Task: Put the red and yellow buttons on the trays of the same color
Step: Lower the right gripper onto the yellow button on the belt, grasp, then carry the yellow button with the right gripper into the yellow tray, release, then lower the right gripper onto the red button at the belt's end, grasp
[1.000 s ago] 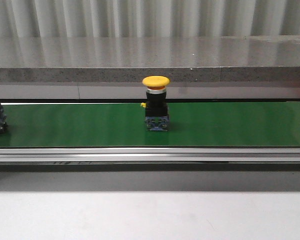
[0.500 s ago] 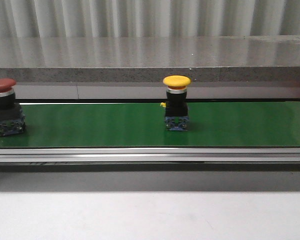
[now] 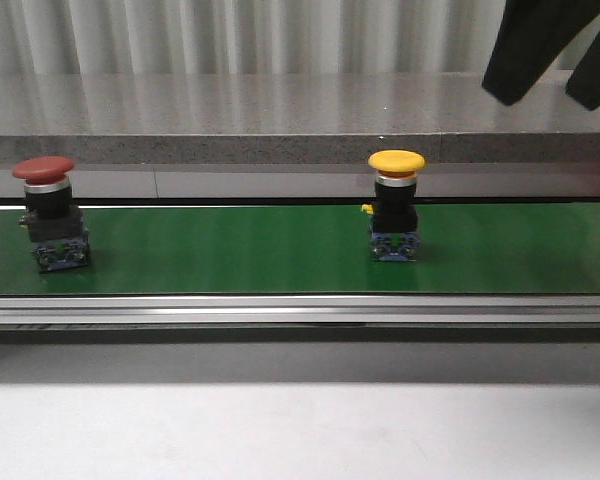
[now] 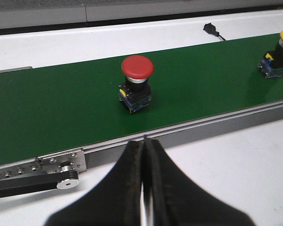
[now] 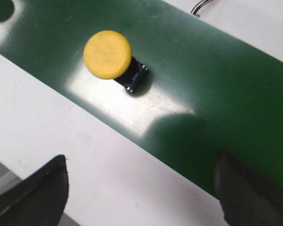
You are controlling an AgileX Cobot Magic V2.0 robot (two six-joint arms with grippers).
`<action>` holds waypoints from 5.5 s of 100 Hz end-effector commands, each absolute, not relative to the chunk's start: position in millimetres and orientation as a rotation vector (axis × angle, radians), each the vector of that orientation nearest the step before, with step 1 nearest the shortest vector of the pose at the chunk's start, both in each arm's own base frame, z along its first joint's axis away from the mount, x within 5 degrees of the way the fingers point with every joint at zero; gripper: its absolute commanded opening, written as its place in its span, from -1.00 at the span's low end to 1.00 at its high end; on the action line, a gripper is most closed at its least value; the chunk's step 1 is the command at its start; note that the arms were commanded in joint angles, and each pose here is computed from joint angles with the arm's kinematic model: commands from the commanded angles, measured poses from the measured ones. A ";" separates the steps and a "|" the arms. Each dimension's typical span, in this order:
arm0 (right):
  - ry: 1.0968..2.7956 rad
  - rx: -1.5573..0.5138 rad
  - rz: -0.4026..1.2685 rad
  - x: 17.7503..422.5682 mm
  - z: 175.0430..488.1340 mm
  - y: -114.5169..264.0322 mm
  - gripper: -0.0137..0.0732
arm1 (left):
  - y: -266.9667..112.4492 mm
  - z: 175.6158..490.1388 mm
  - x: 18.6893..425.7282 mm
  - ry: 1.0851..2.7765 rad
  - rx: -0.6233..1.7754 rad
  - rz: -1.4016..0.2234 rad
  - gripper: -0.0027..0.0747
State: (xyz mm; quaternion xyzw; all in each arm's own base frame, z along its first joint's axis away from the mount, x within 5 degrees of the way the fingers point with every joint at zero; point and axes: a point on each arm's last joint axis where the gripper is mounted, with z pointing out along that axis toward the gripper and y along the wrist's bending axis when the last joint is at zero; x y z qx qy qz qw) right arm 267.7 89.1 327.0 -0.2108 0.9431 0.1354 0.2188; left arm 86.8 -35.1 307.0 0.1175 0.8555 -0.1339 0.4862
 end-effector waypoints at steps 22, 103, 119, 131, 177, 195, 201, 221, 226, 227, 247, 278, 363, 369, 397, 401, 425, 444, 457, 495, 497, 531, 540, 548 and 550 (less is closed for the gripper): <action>2.602 -0.740 0.485 302.1 318.0 107.8 0.71 | -36.6 320.9 89.4 2.000 0.263 -0.354 -0.98; 2.555 -0.687 0.456 335.1 292.1 111.9 -0.39 | -36.6 320.9 89.4 2.000 0.263 -0.354 -0.98; 2.544 -0.537 0.467 330.2 309.5 99.6 -0.39 | -36.6 320.9 89.4 2.000 0.263 -0.354 -0.98; 2.527 -0.420 0.469 325.3 324.2 85.2 -0.39 | -36.6 320.9 89.4 2.000 0.263 -0.354 -0.98; 2.433 0.051 0.404 294.2 365.1 3.4 -0.39 | -36.6 320.9 89.4 2.000 0.263 -0.354 -0.98; 2.404 0.245 0.330 276.6 360.7 -38.5 -0.39 | -36.6 320.9 89.4 2.000 0.263 -0.354 -0.98; 2.396 0.315 0.306 270.7 358.0 -52.7 -0.39 | -36.6 320.9 89.4 2.000 0.263 -0.354 -0.98; 2.348 0.553 0.242 258.8 347.9 -94.5 -0.39 | -36.6 320.9 89.4 2.000 0.263 -0.354 -0.98; 2.319 0.624 0.227 256.3 346.6 -104.8 -0.39 | -36.6 320.9 89.4 2.000 0.263 -0.354 -0.98; 2.313 0.639 0.222 255.6 346.4 -107.6 -0.39 | -36.6 320.9 89.4 2.000 0.263 -0.354 -0.98; 2.220 0.878 0.171 250.1 336.1 -149.7 -0.39 | -36.6 320.9 89.4 2.000 0.263 -0.354 -0.98; 2.220 1.109 0.145 251.3 293.1 -202.8 -0.39 | -36.6 320.9 89.4 2.000 0.263 -0.354 -0.98; 2.266 1.254 0.160 283.4 209.2 -236.2 0.43 | -36.6 320.9 89.4 2.000 0.263 -0.354 -0.98; 2.259 1.248 0.156 282.7 212.8 -235.6 0.61 | -36.6 320.9 89.4 2.000 0.263 -0.354 -0.98; 2.177 1.135 0.084 272.4 258.9 -226.3 0.68 | -36.6 320.9 89.4 2.000 0.263 -0.354 -0.98; 2.165 1.112 0.075 269.8 268.0 -223.0 0.68 | -36.6 320.9 89.4 2.000 0.263 -0.354 -0.98; 2.136 0.907 0.082 269.1 316.5 -178.1 0.68 | -36.6 320.9 89.4 2.000 0.263 -0.354 -0.98; 2.151 0.712 0.144 274.7 341.8 -128.2 0.68 | -36.6 320.9 89.4 2.000 0.263 -0.354 -0.98; 2.149 0.608 0.182 273.7 355.1 -101.4 0.68 | -36.6 320.9 89.4 2.000 0.263 -0.354 -0.98; 2.330 0.191 0.344 279.1 354.3 -14.7 0.69 | -36.6 320.9 89.4 2.000 0.263 -0.354 -0.98; 2.344 0.167 0.349 279.3 353.1 -11.5 0.69 | -36.6 320.9 89.4 2.000 0.263 -0.354 -0.98; 2.546 -0.245 0.434 283.2 324.8 42.6 0.69 | -36.6 320.9 89.4 2.000 0.263 -0.354 -0.98; 2.577 -0.341 0.438 283.9 318.1 48.7 0.69 | -36.6 320.9 89.4 2.000 0.263 -0.354 -0.98; 2.590 -0.386 0.434 286.3 313.2 49.8 0.69 | -36.6 320.9 89.4 2.000 0.263 -0.354 -0.98; 2.593 -0.393 0.433 287.5 311.6 49.9 0.69 | -36.6 320.9 89.4 2.000 0.263 -0.354 -0.98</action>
